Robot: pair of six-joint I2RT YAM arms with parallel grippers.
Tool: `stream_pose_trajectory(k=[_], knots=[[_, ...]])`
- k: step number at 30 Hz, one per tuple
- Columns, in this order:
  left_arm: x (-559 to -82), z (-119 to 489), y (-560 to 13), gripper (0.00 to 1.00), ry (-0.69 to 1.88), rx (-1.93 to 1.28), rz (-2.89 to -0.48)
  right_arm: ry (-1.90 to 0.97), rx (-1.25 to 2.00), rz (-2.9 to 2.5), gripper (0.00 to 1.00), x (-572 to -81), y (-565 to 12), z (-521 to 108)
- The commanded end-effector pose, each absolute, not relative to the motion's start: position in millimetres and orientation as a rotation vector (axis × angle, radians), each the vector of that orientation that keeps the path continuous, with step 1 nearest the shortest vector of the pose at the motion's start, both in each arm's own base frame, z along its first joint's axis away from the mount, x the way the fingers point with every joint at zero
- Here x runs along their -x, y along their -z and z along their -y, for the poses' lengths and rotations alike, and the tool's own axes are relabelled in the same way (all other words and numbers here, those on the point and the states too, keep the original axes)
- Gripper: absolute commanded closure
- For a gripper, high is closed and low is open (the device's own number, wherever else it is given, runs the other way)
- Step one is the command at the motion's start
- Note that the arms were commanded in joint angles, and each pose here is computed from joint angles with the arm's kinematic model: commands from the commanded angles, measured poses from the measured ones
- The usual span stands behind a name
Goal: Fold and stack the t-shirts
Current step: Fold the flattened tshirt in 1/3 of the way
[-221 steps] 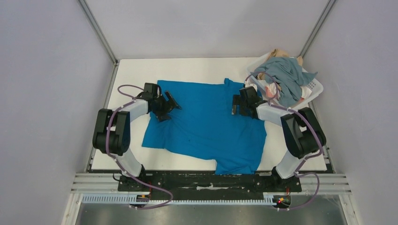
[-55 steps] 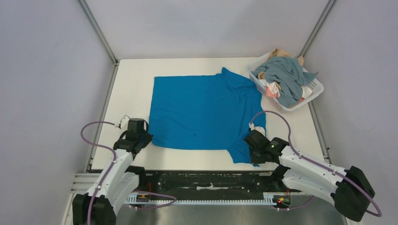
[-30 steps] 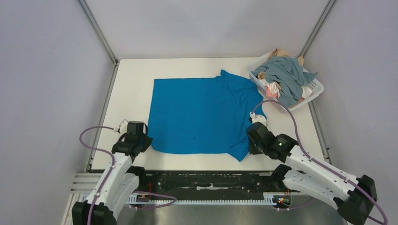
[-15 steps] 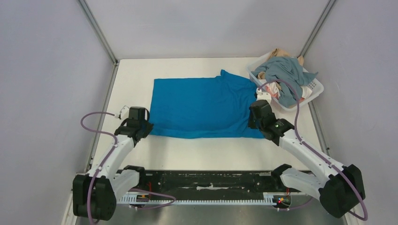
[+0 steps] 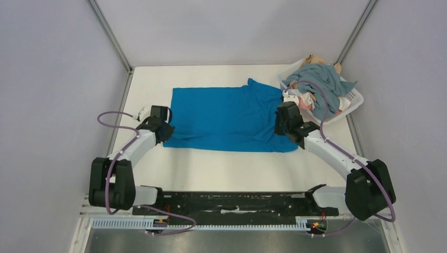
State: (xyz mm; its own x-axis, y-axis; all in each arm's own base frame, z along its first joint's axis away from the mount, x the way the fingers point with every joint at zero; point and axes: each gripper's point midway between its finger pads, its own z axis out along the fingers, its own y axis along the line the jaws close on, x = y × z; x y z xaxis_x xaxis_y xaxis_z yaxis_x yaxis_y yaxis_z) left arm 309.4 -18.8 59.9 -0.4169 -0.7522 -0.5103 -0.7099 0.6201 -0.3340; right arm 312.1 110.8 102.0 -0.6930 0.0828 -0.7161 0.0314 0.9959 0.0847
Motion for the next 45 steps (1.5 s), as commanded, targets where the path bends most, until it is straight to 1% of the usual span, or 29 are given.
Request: stream_pose_trajectory(k=[1, 6, 9, 10, 11, 13, 14, 15, 16, 17, 18, 19, 20, 21, 22, 24, 25, 29, 32, 36, 40, 45], knots=[[-339.8, 8.0, -70.1, 0.98, 0.062, 1.158, -2.131, -0.079, -0.091, -2.256, 1.00, -341.5, -120.8, -109.7], [-347.1, 0.7, -58.6, 0.98, 0.021, 1.175, -2.156, -0.045, -0.086, -2.276, 0.97, -358.2, -110.6, -103.4], [-348.4, -2.5, -51.1, 0.98, 0.003, 1.181, -2.183, -0.066, -0.019, -2.282, 0.97, -370.0, -104.6, -109.1], [-349.8, -2.2, -49.1, 0.95, 0.003, 1.172, -2.190, -0.082, 0.010, -2.278, 0.96, -375.8, -103.0, -112.9], [-351.7, -2.8, -47.6, 0.86, 0.002, 1.171, -2.191, -0.097, 0.039, -2.273, 0.93, -382.0, -102.4, -116.9], [-357.3, -3.0, -49.6, 0.75, 0.010, 1.158, -2.189, -0.096, 0.057, -2.269, 0.91, -395.4, -103.8, -119.7], [-360.1, -3.2, -52.2, 0.71, 0.016, 1.155, -2.184, -0.092, 0.063, -2.264, 0.90, -401.3, -105.8, -120.2], [-364.2, -4.0, -57.9, 0.69, 0.024, 1.152, -2.170, -0.086, 0.067, -2.261, 0.87, -407.5, -108.1, -120.5], [-368.1, -4.7, -65.8, 0.64, 0.034, 1.148, -2.154, -0.082, 0.071, -2.259, 0.80, -411.4, -110.8, -121.0], [-370.3, -5.1, -72.3, 0.57, 0.038, 1.141, -2.145, -0.083, 0.082, -2.249, 0.71, -415.3, -116.5, -122.5], [-372.2, -5.4, -80.2, 0.47, 0.043, 1.136, -2.134, -0.090, 0.096, -2.246, 0.60, -416.0, -119.8, -124.1], [-372.4, -5.4, -86.9, 0.38, 0.050, 1.132, -2.123, -0.097, 0.109, -2.240, 0.51, -415.9, -123.3, -125.3], [-372.6, -4.6, -93.5, 0.26, 0.065, 1.128, -2.112, -0.108, 0.120, -2.227, 0.45, -414.4, -128.9, -126.3], [-371.3, -4.2, -98.6, 0.20, 0.077, 1.123, -2.103, -0.108, 0.124, -2.217, 0.40, -412.0, -133.1, -125.1], [-369.9, -1.7, -104.3, 0.19, 0.101, 1.114, -2.096, -0.105, 0.127, -2.211, 0.32, -408.4, -135.8, -123.3], [-366.4, 7.4, -110.2, 0.18, 0.171, 1.082, -2.105, -0.123, 0.124, -2.200, 0.14, -397.4, -140.1, -121.4], [-364.4, 13.5, -110.1, 0.18, 0.215, 1.060, -2.116, -0.148, 0.111, -2.186, 0.03, -391.2, -143.7, -122.0], [-361.5, 57.4, -105.5, 0.17, 0.506, 0.928, -2.181, -0.381, 0.107, -2.199, 0.02, -357.1, -127.1, -145.0], [-354.6, 82.3, -88.3, 0.17, 0.644, 0.862, -2.251, -0.534, 0.128, -2.248, 0.02, -331.9, -103.2, -161.9], [-347.0, 94.8, -55.8, 0.16, 0.659, 0.843, -2.359, -0.544, 0.139, -2.306, 0.02, -324.2, -77.3, -163.1], [-341.7, 95.5, -28.9, 0.16, 0.638, 0.861, -2.426, -0.650, 0.211, -2.285, 0.02, -335.1, -76.9, -185.4], [-339.6, 89.7, -19.5, 0.15, 0.585, 0.871, -2.443, -0.637, 0.247, -2.278, 0.02, -356.6, -72.9, -199.5]])
